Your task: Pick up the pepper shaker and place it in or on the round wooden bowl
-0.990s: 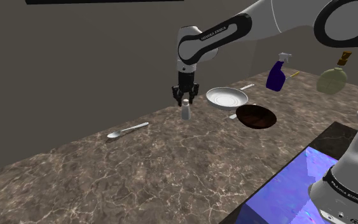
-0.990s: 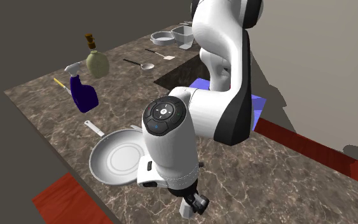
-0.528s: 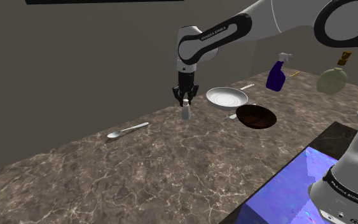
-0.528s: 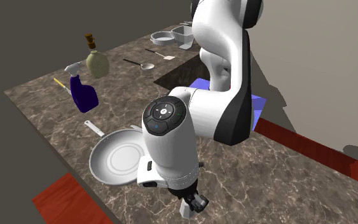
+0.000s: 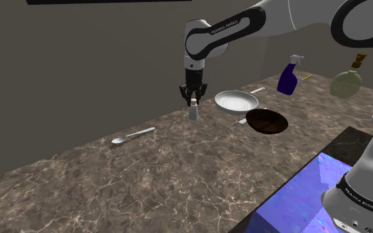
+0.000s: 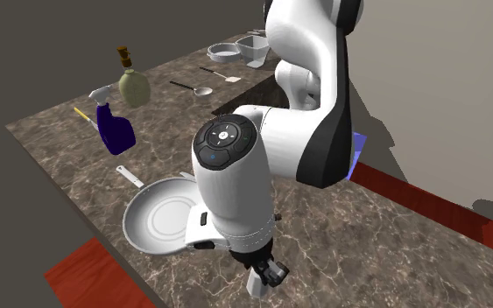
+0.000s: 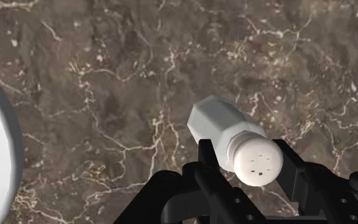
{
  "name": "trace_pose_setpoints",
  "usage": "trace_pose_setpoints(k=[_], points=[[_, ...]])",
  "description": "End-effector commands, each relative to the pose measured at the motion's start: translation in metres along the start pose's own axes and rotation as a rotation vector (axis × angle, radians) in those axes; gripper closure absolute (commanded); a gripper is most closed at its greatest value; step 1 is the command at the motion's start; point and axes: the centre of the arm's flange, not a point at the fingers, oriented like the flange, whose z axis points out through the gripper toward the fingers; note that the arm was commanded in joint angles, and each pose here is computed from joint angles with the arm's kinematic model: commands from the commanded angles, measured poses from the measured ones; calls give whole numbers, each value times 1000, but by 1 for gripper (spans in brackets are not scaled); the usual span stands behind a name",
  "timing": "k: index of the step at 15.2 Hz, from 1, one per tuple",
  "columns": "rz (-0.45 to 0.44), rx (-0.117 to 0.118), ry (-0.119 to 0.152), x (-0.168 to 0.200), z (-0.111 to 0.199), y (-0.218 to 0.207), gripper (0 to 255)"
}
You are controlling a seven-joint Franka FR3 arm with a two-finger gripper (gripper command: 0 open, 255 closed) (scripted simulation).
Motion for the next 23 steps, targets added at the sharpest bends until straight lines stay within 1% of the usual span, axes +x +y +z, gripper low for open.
trace_pose_setpoints(k=[1,17,18,23], points=[[0,0,0,-2,-11,-1,255],[0,0,0,-10,-95,-9,255],[0,0,0,-10,-96,-9,255],[0,0,0,-50,-104,43,255]])
